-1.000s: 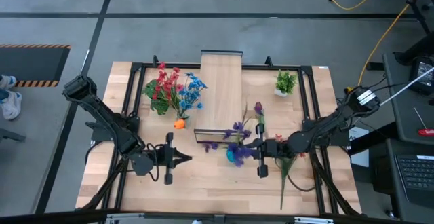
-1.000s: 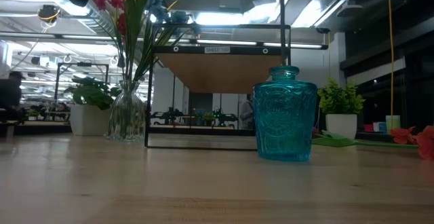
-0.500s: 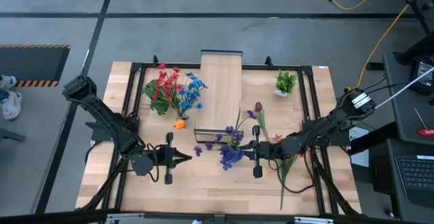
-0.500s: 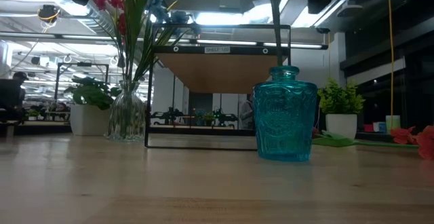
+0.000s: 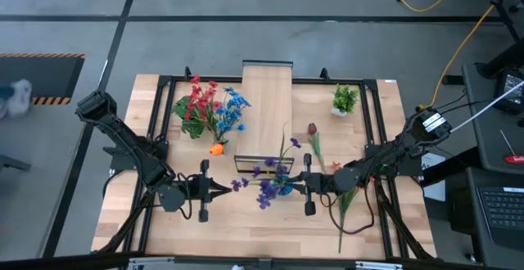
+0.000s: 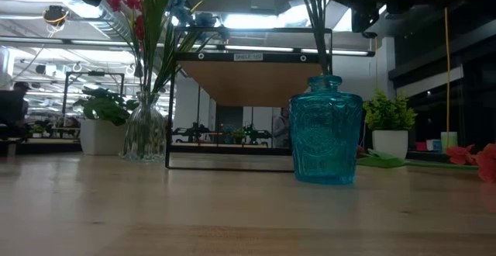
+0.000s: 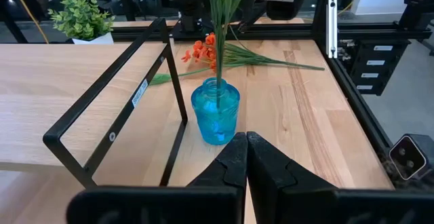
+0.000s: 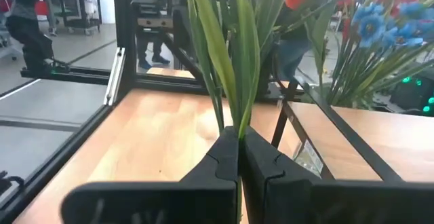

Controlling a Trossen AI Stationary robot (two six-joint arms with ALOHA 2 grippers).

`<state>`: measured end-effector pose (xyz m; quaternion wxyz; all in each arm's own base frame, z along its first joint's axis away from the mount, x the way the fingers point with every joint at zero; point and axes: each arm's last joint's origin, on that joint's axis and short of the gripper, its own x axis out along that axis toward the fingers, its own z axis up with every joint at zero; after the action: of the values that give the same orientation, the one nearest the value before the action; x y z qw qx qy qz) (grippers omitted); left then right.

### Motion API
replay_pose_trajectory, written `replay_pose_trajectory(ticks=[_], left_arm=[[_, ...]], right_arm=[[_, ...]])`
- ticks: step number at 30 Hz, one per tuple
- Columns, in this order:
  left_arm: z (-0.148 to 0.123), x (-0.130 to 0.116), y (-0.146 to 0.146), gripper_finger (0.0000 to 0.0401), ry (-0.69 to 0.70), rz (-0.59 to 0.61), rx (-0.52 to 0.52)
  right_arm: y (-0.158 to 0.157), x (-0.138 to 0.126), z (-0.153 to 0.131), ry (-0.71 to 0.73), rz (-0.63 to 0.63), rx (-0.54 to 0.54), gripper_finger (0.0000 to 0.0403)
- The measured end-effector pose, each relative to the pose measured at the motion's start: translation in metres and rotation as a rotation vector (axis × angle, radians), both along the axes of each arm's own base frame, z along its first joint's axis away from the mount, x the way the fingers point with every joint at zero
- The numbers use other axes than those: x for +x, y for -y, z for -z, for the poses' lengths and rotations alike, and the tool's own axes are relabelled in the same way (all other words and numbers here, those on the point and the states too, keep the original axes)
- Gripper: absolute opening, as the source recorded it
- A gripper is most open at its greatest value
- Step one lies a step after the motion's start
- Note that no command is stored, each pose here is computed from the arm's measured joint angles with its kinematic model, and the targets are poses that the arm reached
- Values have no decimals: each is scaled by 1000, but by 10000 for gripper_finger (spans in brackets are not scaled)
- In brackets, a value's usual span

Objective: Pick and place flowers into a vace then onto a shelf
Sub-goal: Put the purple flowers into the blue vase

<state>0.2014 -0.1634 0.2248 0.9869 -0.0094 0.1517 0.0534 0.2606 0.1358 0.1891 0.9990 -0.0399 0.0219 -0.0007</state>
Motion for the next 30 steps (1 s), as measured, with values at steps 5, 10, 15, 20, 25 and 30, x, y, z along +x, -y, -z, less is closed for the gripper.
replay_pose_trajectory(ticks=[5, 10, 15, 20, 25, 30], left_arm=[[0, 0, 0, 5, 0, 0, 0], [0, 0, 0, 2, 0, 0, 0], [0, 0, 0, 5, 0, 0, -1], [0, 0, 0, 2, 0, 0, -1], [0, 0, 0, 5, 0, 0, -1], [0, 0, 0, 2, -1, 4, -2]], right_arm=[[3, 1, 1, -6, 11, 14, 3], [9, 4, 6, -54, 37, 43, 24], [14, 6, 9, -83, 58, 54, 55], [14, 6, 9, -83, 57, 58, 92], [14, 6, 9, -82, 58, 59, 126], [11, 10, 3, -81, 58, 71, 145]])
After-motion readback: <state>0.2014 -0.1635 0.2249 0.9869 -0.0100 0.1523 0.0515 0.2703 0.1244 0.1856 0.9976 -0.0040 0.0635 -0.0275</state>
